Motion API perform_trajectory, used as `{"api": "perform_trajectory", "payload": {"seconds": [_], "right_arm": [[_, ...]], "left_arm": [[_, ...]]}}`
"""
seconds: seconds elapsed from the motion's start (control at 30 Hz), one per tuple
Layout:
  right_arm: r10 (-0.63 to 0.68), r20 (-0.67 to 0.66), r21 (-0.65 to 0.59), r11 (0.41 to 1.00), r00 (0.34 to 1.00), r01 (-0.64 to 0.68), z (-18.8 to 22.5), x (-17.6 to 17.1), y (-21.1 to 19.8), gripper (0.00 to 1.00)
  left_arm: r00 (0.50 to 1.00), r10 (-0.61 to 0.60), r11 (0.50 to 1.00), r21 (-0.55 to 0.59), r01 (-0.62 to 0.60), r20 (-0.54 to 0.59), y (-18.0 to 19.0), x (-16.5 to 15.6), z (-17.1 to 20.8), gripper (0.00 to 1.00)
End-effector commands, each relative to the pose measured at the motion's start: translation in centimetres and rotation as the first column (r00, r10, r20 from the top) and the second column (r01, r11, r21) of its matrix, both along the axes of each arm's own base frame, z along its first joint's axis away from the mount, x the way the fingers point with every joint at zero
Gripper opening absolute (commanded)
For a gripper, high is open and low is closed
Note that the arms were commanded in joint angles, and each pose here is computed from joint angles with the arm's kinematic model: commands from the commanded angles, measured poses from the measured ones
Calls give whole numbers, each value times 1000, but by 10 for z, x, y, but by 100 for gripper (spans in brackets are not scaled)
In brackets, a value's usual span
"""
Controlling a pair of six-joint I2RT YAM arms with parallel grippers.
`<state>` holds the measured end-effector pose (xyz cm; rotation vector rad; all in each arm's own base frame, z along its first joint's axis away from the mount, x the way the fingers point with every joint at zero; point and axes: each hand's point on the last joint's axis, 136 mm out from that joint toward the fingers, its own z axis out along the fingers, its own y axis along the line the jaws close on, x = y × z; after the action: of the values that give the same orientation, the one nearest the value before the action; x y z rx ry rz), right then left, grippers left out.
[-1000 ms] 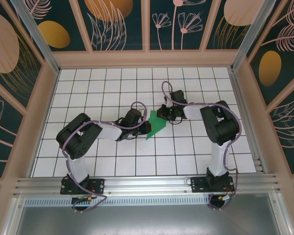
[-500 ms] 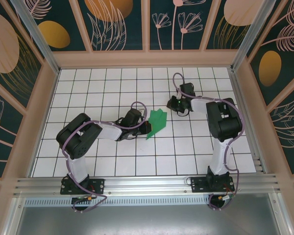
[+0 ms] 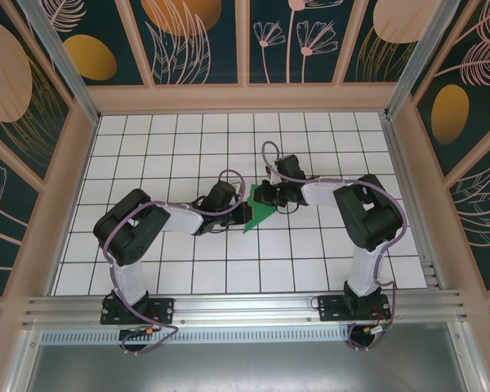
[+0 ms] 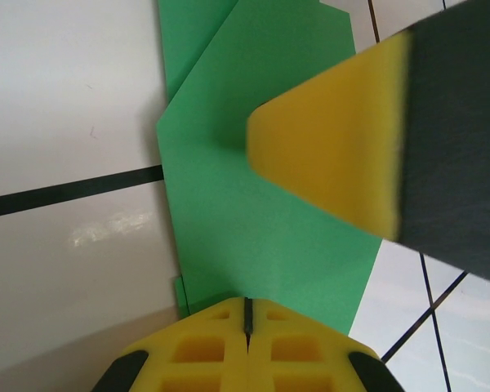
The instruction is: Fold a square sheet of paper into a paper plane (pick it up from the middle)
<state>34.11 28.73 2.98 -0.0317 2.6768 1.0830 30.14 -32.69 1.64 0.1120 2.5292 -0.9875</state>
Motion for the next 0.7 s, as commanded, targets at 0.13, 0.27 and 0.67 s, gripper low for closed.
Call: {"api": "perform_trajectory", "payload": {"seconds": [0.13, 0.27, 0.67], "right_arm": [[-44, -86, -54, 998, 995, 40, -32, -11, -16, 5], [-89, -113, -89, 993, 990, 79, -45, -12, -27, 5], [-135, -149, -110, 987, 980, 119, -56, -15, -33, 5]], "left_arm": [[998, -1, 999, 43, 4, -68, 14, -17, 1, 0], [997, 65, 998, -22, -66, -41, 12, -8, 32, 14], [988, 46, 979, -189, -73, -145, -12, -24, 53, 27]]}}
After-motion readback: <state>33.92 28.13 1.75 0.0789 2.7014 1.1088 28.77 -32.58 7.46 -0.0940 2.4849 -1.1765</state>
